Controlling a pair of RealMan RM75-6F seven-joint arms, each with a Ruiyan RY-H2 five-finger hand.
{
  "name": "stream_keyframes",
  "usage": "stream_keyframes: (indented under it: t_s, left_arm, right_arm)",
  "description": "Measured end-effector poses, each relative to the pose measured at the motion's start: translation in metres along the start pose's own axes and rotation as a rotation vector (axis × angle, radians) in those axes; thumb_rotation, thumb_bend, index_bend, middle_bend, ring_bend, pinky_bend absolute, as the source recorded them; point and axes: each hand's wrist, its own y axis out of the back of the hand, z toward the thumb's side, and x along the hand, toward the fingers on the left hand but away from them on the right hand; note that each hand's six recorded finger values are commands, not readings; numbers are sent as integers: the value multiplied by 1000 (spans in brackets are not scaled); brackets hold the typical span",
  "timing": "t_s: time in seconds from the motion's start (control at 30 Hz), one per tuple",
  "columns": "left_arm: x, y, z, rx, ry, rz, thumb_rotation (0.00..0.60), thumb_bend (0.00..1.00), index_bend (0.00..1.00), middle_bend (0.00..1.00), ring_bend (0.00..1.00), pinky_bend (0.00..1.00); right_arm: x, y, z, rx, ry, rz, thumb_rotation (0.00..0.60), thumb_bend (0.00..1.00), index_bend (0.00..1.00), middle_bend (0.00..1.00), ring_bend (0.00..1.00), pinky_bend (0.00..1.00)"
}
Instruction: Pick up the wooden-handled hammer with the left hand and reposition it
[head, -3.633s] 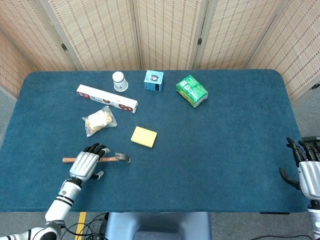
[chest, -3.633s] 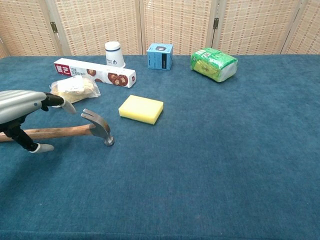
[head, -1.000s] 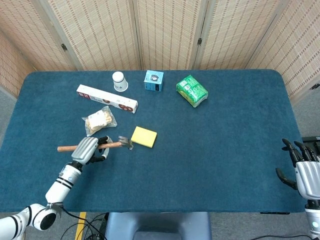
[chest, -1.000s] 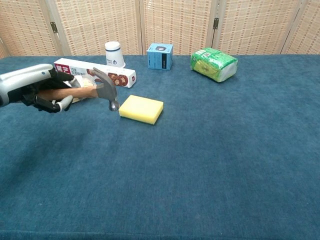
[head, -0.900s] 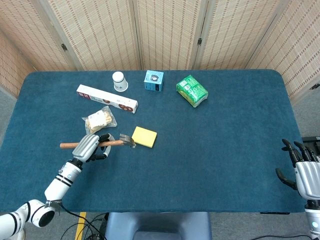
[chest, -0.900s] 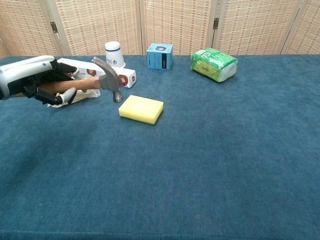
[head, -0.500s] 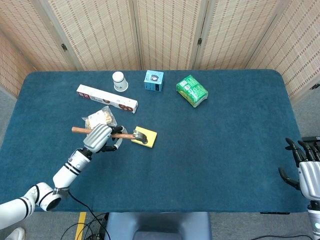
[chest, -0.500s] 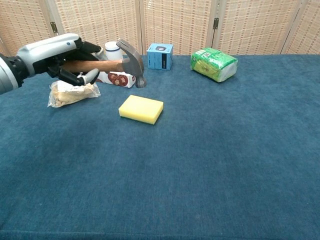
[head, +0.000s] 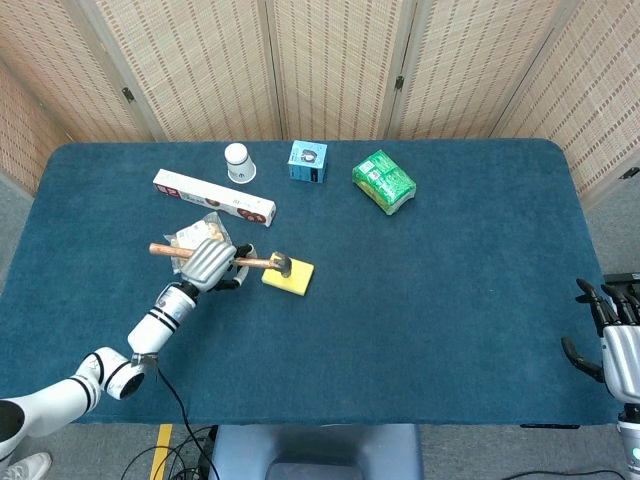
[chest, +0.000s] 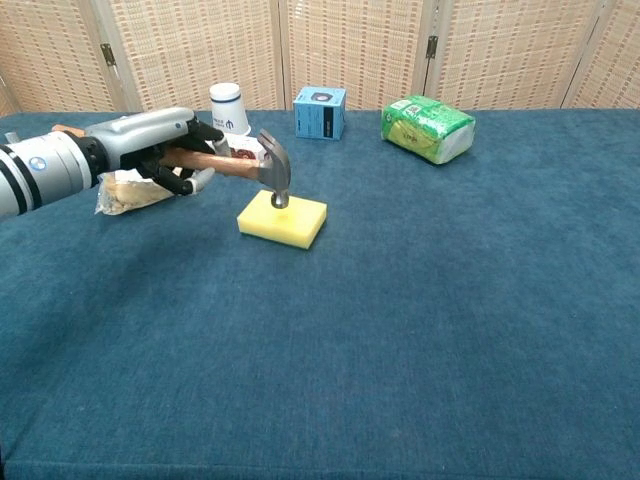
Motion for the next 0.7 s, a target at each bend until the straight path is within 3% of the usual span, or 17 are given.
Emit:
stream_keyframes:
  t_s: [0.23, 0.5, 0.7]
  left_arm:
    - [2, -17, -9, 39, 46, -42, 600, 688, 760, 818, 640, 810]
    - [-2, 9, -4, -91, 29, 37, 600, 688, 760, 818, 640, 810]
    - [-6, 14, 2, -118, 8, 43, 600, 688, 762, 820, 640, 810]
  right_arm:
    - [1, 1, 0, -2, 0, -4, 600, 200, 127, 320, 156, 181]
    - [2, 1, 0, -6, 2, -10, 600, 200, 127, 324, 159, 181]
    - [1, 0, 0, -9, 5, -7, 600, 200, 127, 324, 159, 180]
